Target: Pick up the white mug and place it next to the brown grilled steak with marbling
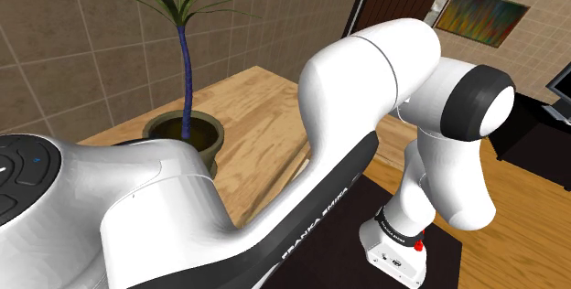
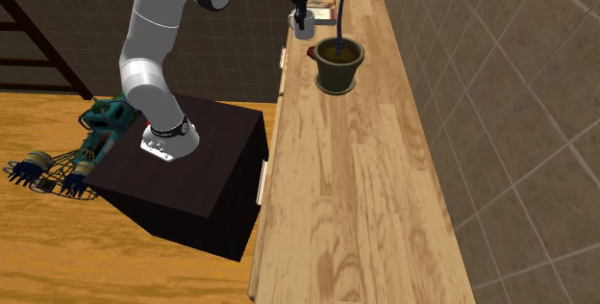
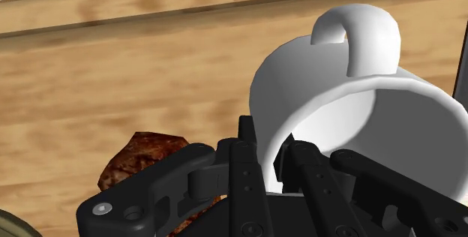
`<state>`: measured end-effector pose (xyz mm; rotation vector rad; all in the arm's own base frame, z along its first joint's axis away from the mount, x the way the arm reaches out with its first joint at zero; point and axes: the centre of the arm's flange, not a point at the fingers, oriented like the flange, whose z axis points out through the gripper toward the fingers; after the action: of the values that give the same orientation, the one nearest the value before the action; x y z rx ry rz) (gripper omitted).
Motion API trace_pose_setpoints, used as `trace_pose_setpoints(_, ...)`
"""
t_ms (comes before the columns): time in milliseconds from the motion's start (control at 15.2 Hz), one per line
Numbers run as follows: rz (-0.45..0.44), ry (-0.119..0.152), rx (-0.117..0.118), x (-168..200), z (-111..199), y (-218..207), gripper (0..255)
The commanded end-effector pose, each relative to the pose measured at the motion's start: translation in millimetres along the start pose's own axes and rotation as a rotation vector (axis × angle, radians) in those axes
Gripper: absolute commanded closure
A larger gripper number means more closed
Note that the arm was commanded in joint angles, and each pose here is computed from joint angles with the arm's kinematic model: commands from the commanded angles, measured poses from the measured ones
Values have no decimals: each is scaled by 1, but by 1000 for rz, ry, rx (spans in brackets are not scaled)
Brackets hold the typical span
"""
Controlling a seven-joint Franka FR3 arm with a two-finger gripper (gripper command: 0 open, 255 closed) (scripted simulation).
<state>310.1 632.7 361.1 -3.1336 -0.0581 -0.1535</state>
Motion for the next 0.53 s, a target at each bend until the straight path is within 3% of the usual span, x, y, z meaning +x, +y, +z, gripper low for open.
trace_pose_setpoints(0,0,0,1,0,0,0,255)
trace_pose_setpoints(132,0,0,1,0,0,0,255)
trace_pose_setpoints(198,0,0,1,0,0,0,0)
trace_pose_setpoints(462,0,0,1,0,0,0,0)
